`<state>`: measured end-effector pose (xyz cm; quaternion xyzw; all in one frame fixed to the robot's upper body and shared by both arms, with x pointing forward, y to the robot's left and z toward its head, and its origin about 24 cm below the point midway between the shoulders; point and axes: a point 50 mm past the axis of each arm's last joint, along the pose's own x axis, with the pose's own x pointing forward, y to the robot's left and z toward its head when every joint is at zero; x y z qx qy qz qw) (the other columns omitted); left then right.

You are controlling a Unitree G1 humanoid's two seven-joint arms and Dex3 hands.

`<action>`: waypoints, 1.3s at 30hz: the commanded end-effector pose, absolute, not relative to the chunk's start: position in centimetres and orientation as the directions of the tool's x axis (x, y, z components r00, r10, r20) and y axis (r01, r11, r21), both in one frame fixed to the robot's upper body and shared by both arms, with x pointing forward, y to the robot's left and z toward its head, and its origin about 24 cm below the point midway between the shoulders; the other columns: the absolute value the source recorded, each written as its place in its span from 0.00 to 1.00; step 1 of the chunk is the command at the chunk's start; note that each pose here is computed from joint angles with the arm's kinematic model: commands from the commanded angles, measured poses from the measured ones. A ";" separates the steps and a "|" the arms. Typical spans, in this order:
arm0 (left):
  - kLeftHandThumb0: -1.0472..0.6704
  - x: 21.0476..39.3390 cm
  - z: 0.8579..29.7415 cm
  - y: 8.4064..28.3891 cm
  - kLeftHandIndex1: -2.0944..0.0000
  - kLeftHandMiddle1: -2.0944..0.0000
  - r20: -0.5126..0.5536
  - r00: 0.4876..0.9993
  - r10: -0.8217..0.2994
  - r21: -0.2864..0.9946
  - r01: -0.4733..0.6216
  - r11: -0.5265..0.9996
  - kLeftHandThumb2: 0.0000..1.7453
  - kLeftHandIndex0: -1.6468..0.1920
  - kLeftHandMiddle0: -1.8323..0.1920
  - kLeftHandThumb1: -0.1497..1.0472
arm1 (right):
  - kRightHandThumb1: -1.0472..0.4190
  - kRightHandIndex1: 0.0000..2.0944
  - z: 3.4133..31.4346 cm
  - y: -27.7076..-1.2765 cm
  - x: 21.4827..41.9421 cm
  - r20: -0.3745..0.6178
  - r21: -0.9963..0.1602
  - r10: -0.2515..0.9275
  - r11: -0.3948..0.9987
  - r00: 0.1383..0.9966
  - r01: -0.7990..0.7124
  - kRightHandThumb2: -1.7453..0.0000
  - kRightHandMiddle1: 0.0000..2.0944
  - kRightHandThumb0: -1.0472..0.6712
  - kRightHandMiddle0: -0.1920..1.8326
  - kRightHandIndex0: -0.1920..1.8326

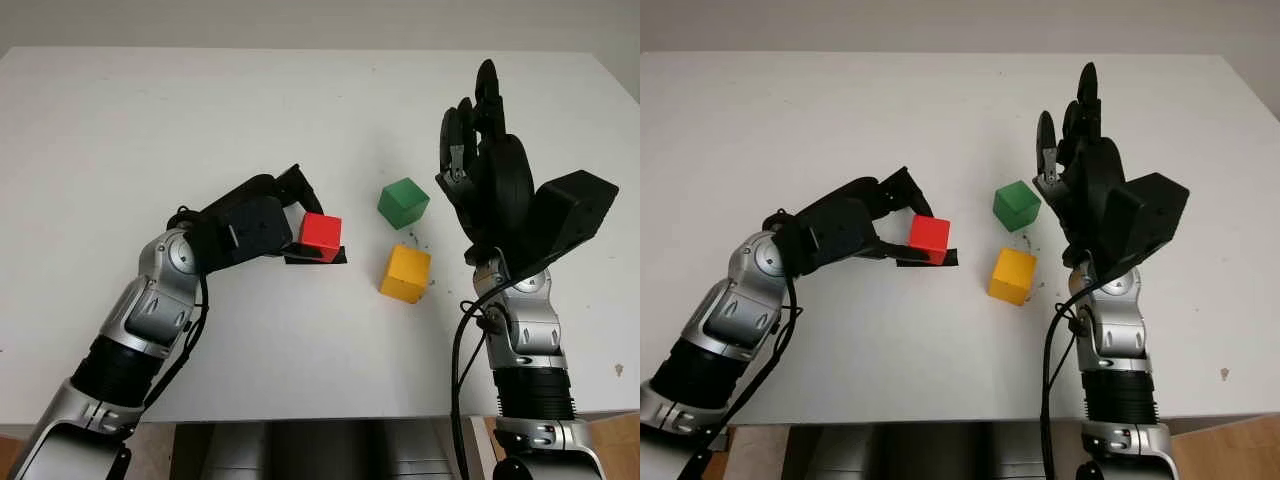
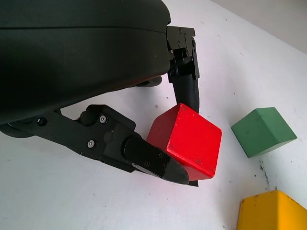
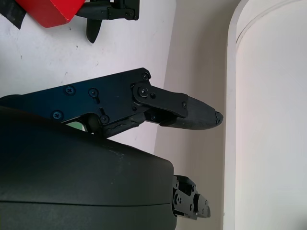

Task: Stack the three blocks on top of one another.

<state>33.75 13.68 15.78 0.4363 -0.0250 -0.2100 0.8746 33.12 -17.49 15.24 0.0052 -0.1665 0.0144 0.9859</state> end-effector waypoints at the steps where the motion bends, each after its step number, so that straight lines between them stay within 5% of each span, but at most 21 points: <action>1: 0.41 33.7 15.4 13.4 0.09 0.98 -0.147 0.906 -0.396 0.771 0.356 0.528 0.05 0.85 0.80 1.00 | 0.00 0.01 15.4 -17.8 32.9 0.338 -0.004 0.023 1.000 0.941 -0.023 0.65 0.01 0.29 0.00 0.00; 19: 0.33 33.7 15.1 13.3 0.08 0.99 -0.145 0.922 -0.359 0.802 0.322 0.503 0.05 0.92 0.83 0.99 | 0.00 0.01 15.5 -17.7 32.8 0.330 -0.007 0.022 1.000 0.944 -0.020 0.65 0.02 0.29 0.00 0.00; 30: 0.23 33.2 15.8 13.8 0.55 0.99 -0.180 0.910 -0.375 0.845 0.338 0.415 0.03 1.00 0.91 1.00 | 0.00 0.01 15.4 -17.7 32.9 0.327 -0.005 0.031 1.000 0.945 -0.031 0.65 0.02 0.29 0.00 0.00; 35: 0.22 33.1 15.9 13.9 0.65 0.98 -0.195 0.902 -0.385 0.839 0.357 0.410 0.03 1.00 0.92 0.99 | 0.00 0.01 15.4 -17.7 32.9 0.325 -0.007 0.032 0.999 0.945 -0.032 0.65 0.02 0.29 0.00 0.00; 39: 0.17 32.9 16.1 14.1 0.87 0.98 -0.214 0.883 -0.418 0.830 0.390 0.398 0.03 0.98 0.96 0.98 | 0.00 0.01 15.4 -17.8 32.9 0.325 -0.013 0.041 0.999 0.945 -0.039 0.65 0.02 0.29 0.00 0.00</action>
